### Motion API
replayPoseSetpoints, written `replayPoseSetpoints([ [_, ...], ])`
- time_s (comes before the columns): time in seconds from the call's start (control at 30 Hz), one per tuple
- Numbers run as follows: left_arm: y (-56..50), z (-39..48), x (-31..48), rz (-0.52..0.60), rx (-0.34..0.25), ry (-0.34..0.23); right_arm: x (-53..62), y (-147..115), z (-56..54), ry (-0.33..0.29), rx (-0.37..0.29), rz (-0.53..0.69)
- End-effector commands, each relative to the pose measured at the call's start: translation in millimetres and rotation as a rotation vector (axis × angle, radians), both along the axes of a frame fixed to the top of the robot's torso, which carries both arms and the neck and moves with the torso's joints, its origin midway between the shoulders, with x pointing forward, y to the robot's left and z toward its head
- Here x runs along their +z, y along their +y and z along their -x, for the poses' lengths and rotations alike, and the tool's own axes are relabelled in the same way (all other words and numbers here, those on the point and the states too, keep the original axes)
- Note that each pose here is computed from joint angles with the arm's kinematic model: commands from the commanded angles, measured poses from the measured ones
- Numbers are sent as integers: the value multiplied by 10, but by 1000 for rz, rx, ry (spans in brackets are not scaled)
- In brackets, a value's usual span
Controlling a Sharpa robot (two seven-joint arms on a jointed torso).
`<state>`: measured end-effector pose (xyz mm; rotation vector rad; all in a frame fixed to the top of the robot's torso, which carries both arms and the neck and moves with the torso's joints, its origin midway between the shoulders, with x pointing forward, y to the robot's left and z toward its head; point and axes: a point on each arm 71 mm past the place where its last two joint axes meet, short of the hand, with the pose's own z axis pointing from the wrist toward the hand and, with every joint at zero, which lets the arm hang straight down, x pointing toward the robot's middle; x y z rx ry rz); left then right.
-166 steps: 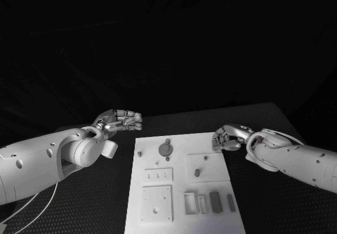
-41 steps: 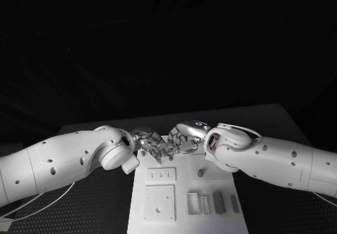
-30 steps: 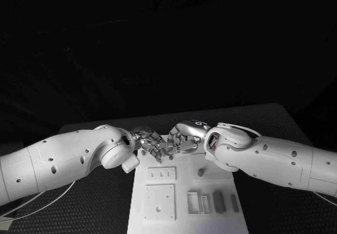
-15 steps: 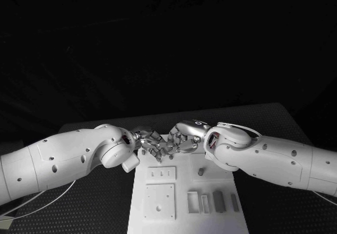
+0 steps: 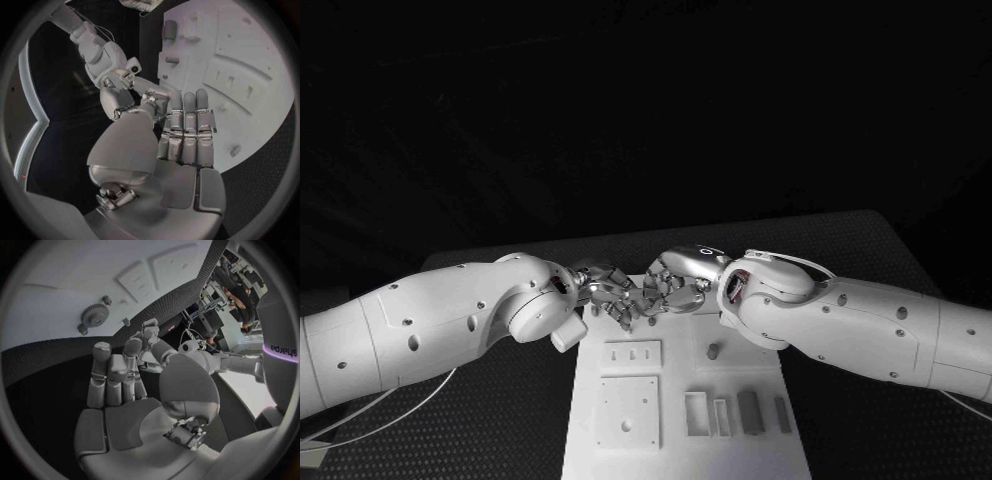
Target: Assemble the parts on the task board
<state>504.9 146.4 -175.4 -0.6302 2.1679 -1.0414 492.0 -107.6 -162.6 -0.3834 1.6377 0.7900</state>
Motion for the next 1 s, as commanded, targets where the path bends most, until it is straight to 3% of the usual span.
replayPoseSetpoints([
  [0.03, -82, 31, 27, 28, -35, 18, -20, 63, 33, 9, 34, 11],
  [0.33, -100, 67, -5, 60, -48, 106, -25, 76, 33, 10, 37, 12],
  [1.0, -87, 50, -2, 97, 1, 122, -36, 86, 36, 17, 42, 19],
])
